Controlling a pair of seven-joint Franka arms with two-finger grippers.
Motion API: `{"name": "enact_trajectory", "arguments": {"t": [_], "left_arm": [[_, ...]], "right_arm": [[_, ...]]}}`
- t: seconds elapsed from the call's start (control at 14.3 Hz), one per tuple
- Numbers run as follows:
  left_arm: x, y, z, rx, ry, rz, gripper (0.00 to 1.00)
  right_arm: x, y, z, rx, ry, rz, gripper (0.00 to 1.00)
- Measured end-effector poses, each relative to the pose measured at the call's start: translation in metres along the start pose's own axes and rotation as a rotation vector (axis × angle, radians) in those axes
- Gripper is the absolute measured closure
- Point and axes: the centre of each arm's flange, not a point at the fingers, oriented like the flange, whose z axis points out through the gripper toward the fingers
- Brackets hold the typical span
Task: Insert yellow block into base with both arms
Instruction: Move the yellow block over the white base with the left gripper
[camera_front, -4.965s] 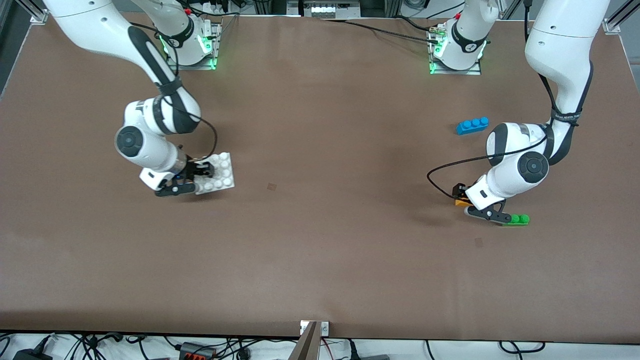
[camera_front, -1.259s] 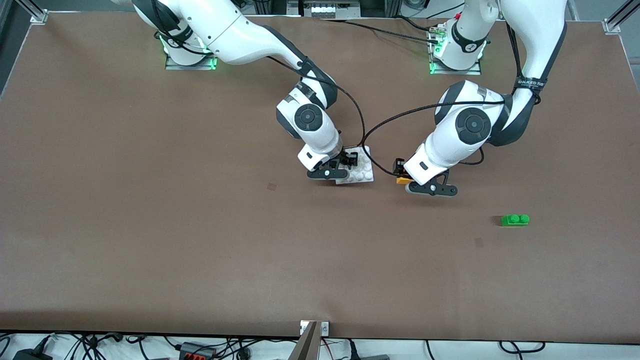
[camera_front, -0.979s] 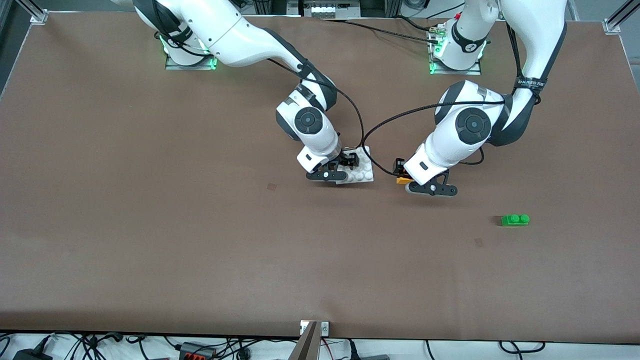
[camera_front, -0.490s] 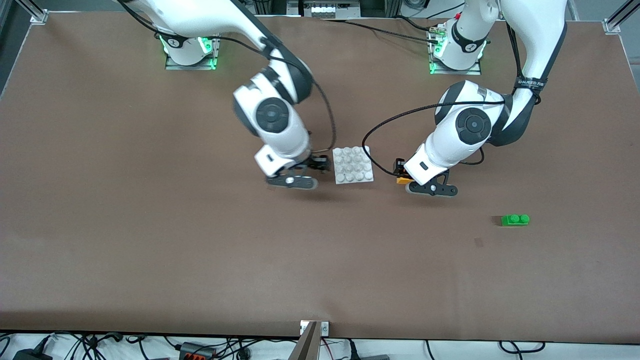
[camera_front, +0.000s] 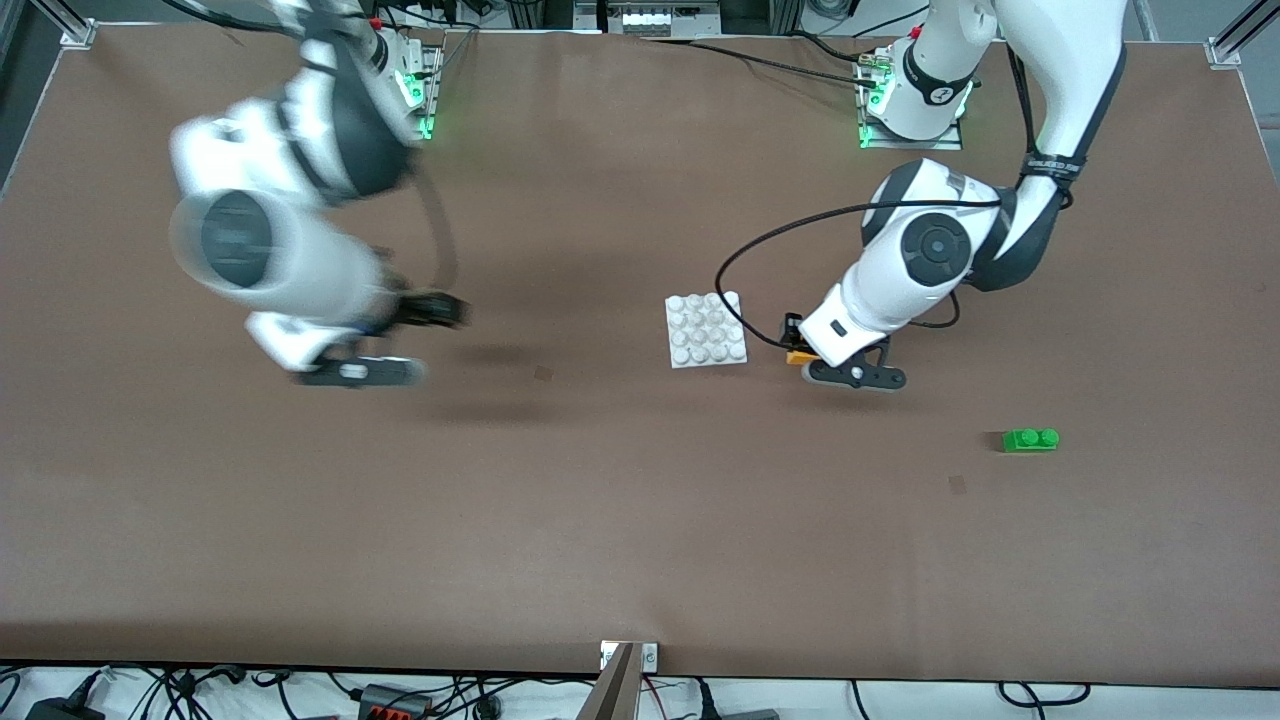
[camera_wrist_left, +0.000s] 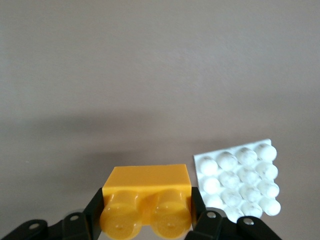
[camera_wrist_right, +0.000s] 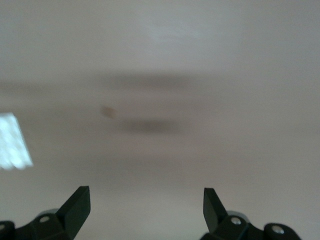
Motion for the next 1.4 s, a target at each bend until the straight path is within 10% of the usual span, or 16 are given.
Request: {"name": "enact_trajectory", "arguments": {"t": [0.7,1.4], "left_arm": [[-0.047,0.124,0.069,0.045,0.006,-0.129,0.31],[-0.061,0.149,0.1,0.069,0.035,-0.236,0.31]], "right_arm": [[-0.108,0.245,-0.109,0.04,0.077,0.057,0.0],[-0.122,0.229,-0.109,0.008,0.144,0.003,0.0]]}}
